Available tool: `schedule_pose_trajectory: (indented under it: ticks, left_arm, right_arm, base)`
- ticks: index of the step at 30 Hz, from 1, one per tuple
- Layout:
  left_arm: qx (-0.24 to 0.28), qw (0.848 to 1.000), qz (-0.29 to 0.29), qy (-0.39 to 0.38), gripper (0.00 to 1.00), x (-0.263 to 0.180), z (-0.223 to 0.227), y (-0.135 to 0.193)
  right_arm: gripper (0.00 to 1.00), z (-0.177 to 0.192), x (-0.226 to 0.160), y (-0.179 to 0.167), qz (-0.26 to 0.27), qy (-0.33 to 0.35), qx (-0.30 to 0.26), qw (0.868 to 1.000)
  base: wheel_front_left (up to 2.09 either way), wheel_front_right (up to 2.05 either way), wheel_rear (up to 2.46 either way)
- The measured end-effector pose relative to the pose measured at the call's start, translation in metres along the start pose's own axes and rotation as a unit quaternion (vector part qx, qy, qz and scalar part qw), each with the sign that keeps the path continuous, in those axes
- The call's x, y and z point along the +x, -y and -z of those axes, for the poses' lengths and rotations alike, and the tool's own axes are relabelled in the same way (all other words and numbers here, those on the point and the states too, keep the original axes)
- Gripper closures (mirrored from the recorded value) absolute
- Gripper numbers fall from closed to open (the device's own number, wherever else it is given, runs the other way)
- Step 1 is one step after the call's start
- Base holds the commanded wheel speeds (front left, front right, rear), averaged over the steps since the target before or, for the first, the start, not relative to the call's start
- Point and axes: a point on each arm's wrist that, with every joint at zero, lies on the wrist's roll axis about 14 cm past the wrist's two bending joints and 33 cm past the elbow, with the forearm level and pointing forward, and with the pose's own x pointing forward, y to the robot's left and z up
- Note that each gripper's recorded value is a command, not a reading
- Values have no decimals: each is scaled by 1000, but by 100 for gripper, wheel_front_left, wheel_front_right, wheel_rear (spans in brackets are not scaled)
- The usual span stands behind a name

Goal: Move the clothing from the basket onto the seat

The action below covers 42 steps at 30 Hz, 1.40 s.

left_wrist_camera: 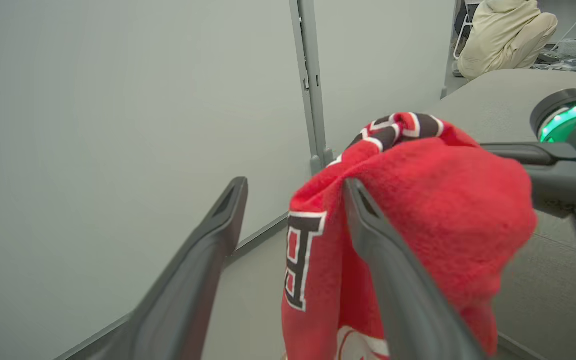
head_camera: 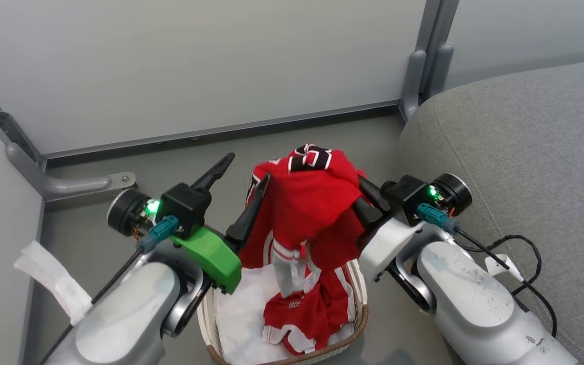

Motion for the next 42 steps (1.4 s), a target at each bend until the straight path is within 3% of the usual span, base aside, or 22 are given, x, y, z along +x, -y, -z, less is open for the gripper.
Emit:
schedule_pose_trajectory:
  ticks: [10, 26, 42]
  left_arm:
    - [-89, 996, -12, -24, 0, -20, 45, 30]
    - [-127, 991, 10, -27, 0, -14, 58, 57]
    - [-143, 981, 128, -29, 0, 35, 65, 121]
  right_arm:
    - [100, 13, -15, 16, 46, -5, 28, 999]
    - [100, 19, -50, 57, 132, -8, 29, 991]
    - [100, 18, -135, 134, 287, -21, 1, 958]
  base:
    - [0, 0, 0]
    - [0, 0, 0]
    - [0, 0, 0]
